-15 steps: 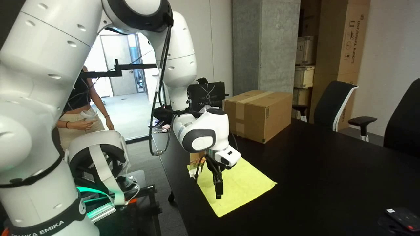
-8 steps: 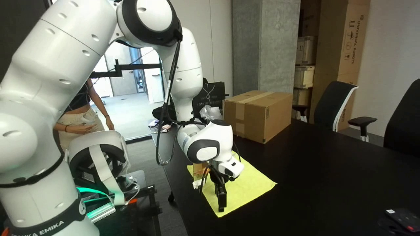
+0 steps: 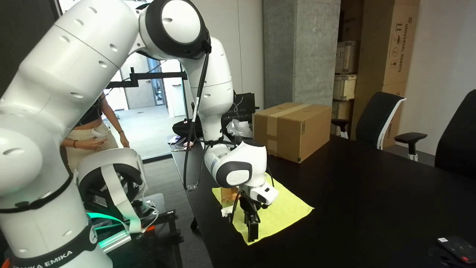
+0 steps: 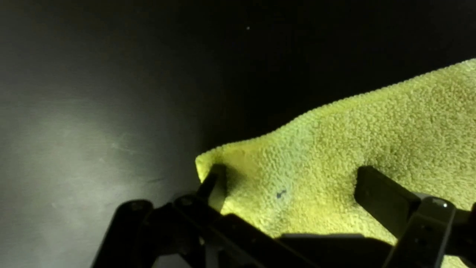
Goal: Fold the cloth in half
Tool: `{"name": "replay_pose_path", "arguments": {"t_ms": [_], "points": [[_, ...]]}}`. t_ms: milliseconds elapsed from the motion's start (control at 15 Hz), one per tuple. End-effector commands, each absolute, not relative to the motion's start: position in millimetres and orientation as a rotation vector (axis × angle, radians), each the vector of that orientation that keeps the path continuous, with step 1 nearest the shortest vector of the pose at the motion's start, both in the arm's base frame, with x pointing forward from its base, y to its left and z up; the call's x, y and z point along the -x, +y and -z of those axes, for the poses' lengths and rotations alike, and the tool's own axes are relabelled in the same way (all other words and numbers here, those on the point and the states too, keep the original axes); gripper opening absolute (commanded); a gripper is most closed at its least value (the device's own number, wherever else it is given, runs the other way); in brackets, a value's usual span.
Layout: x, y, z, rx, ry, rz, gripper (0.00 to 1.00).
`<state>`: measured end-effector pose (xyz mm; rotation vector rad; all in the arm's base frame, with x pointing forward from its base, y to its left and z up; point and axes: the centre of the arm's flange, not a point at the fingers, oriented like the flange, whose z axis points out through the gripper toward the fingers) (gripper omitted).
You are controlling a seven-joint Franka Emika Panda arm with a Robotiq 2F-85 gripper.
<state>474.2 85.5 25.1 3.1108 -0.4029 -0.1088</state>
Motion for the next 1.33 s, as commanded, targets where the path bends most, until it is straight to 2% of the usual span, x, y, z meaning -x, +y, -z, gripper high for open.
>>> {"name": "replay_pose_path", "arguments": {"t_ms": [0, 133, 400, 467, 600, 667, 733, 800, 933, 1000, 1067, 1267], "points": [[-484, 89, -27, -3.109, -0.360, 0.111, 0.60], [-486, 91, -33, -3.115, -0.362, 0.106, 0.43], [-487, 97, -47, -3.116, -0.355, 0.133, 0.33], [-486, 97, -53, -3.116, -0.355, 0.151, 0.35], [-486, 99, -63, -3.119, -0.360, 0.179, 0.30], [-486, 101, -68, -3.125, -0.358, 0.198, 0.21], [-487, 103, -72, -3.133, -0.358, 0.216, 0.21], [-490, 104, -72, -3.139, -0.362, 0.228, 0.14], [-493, 109, -76, -3.154, -0.372, 0.256, 0.15], [-495, 111, -77, -3.163, -0.373, 0.270, 0.10], [-497, 113, -77, -3.172, -0.383, 0.280, 0.13], [-506, 117, -77, -3.203, -0.447, 0.307, 0.12]]}}
